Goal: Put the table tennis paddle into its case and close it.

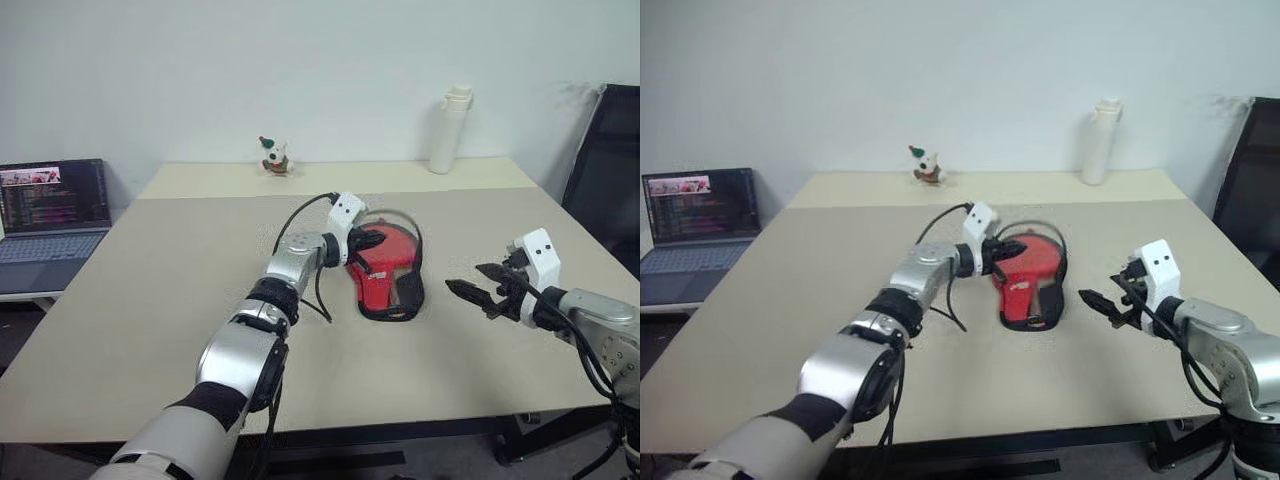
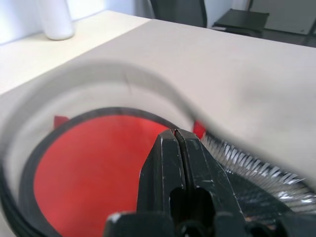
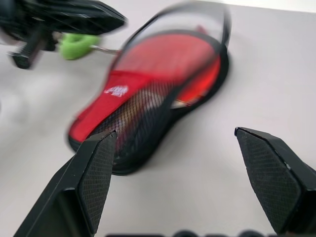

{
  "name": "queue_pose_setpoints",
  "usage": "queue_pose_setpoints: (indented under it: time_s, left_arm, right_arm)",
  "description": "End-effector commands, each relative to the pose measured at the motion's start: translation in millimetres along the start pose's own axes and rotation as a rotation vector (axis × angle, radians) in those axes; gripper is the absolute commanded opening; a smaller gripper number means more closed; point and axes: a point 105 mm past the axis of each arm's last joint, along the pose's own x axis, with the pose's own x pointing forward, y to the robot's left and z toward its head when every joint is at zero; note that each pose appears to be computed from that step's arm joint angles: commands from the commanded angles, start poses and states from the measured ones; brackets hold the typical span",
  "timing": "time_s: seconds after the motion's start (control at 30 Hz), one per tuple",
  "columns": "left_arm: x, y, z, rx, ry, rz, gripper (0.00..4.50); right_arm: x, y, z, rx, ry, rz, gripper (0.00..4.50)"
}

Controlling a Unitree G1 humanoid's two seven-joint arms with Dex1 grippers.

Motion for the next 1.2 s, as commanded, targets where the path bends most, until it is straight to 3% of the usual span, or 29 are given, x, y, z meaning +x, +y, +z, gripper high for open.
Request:
queue_pose_setpoints:
  time_s: [0.03,0.23,0.37,0.6,0.9,1.2]
  left_arm:
    - [-6,9,17,0.044,-0.051,0.018,0.05]
    - [-38,16,13,0.028,-0.127,-0.049,0.01]
    - [-89,16,17,0.044,-0.181,-0.083,0.01]
    - [-144,8,5,0.033,-0.115,-0.002,0.01]
    - [-162,3,3,0.022,-0.090,0.063,0.01]
    - [-166,3,5,0.029,-0.086,0.081,0.01]
  right_arm:
    - [6,-1,14,-0.004,-0.056,-0.013,4.19]
    - [33,-2,17,0.061,-0.057,0.031,4.35]
    - [63,3,10,0.087,-0.032,0.062,4.35]
    - [101,4,-11,0.118,0.017,0.067,4.35]
    - [122,-6,-37,0.133,0.098,0.044,4.35]
    - [120,-13,-51,0.126,0.150,0.034,4.35]
